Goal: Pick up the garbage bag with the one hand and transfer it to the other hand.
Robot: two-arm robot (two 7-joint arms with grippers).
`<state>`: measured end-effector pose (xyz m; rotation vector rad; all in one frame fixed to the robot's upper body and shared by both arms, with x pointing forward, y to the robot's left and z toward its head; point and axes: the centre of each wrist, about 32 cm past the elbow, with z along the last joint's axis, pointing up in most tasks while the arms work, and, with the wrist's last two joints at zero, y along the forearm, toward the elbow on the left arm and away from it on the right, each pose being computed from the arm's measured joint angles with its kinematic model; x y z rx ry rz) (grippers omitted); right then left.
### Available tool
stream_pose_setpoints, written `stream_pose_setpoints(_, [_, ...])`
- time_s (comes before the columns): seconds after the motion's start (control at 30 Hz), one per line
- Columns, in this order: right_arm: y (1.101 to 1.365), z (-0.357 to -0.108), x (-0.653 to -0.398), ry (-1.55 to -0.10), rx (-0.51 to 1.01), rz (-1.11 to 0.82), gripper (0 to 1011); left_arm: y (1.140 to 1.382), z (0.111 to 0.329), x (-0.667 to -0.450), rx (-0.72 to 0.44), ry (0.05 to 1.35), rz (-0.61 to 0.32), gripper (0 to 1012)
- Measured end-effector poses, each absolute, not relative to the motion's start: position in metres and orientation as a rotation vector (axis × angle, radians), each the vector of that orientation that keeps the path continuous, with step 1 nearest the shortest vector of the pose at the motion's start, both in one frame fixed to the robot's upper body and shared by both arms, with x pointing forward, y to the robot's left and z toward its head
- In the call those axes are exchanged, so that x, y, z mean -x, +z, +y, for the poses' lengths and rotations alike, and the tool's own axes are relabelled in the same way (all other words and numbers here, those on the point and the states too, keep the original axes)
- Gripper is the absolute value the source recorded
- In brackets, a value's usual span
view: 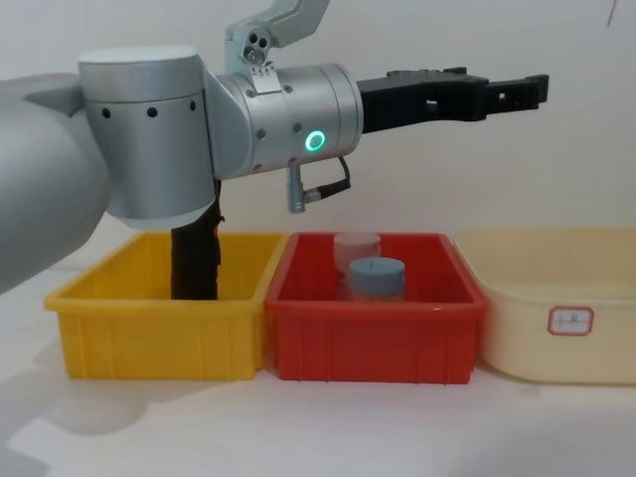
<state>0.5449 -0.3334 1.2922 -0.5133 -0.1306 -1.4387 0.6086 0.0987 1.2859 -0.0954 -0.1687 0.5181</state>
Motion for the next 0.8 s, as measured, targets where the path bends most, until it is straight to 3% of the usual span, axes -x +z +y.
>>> stream_pose_setpoints(0.4, [1.292,-0.354,-0.546,-1.473,0.645,-0.109,975,1.285,0.111,-0.602,0.109,0.578,-0.175,1001])
stream_pose_setpoints(0.8, [1.291,-0.348,-0.548,-1.436,0.639,-0.143,999,1.28,0.138,-0.587,0.125,0.732,-0.183,1001])
